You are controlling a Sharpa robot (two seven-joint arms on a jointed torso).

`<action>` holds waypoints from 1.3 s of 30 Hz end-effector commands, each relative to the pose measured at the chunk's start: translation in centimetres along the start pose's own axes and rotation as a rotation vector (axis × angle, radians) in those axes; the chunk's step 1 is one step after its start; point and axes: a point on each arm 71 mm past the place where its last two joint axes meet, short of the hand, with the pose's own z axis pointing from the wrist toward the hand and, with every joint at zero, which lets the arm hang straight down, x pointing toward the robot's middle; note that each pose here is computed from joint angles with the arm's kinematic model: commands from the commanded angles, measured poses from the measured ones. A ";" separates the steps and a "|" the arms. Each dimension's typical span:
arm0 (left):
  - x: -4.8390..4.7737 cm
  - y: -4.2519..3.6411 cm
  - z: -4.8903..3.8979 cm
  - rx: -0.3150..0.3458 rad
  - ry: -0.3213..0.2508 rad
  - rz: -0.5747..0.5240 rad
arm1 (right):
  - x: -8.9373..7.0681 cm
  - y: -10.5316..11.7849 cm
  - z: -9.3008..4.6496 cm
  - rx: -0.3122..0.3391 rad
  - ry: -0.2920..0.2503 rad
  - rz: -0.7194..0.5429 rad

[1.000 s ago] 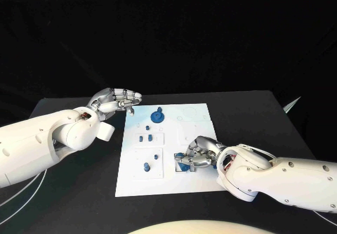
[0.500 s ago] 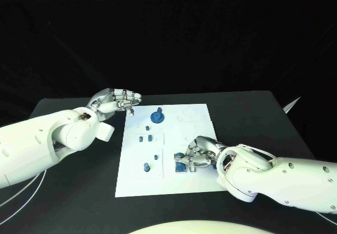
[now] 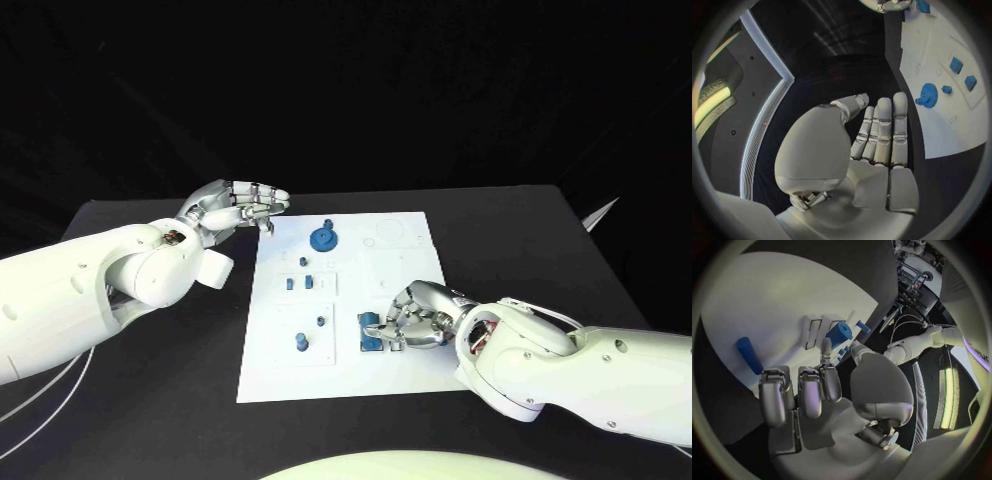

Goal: Assemble the parts on the task board

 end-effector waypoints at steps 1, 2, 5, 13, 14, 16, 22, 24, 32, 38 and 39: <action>0.15 -0.10 0.02 0.007 0.010 -0.001 | 0.3 0.3 -0.5 -0.034 0.045 -0.018; 0.15 -0.10 0.02 0.007 0.010 -0.001 | 0.3 0.3 -0.6 -0.034 0.049 -0.017; 0.16 -0.10 0.03 0.007 0.010 -0.001 | 0.3 0.1 -0.8 -0.033 0.061 -0.016; 0.16 -0.10 0.02 0.008 0.010 -0.001 | 0.2 -0.5 -0.9 -0.020 0.078 -0.019; 0.15 -0.10 0.02 0.008 0.010 -0.001 | 0.2 -0.6 -0.8 -0.018 0.077 -0.019; 0.16 -0.11 0.02 0.008 0.010 -0.001 | 0.2 -0.7 -0.7 -0.012 0.076 -0.020; 0.17 -0.11 0.02 0.008 0.011 -0.001 | 0.2 -0.8 -0.3 0.000 0.077 -0.025; 0.17 -0.11 0.01 0.008 0.011 -0.001 | 0.3 -0.8 -0.2 0.002 0.078 -0.027; 0.16 -0.11 0.00 0.008 0.011 -0.001 | 0.3 -1.0 0.1 0.011 0.061 -0.031; 0.14 -0.11 -0.01 0.007 0.010 -0.001 | 0.2 -0.9 0.1 0.008 0.052 -0.034; 0.14 -0.11 -0.01 0.007 0.010 -0.001 | 0.2 -0.9 0.1 0.007 0.051 -0.034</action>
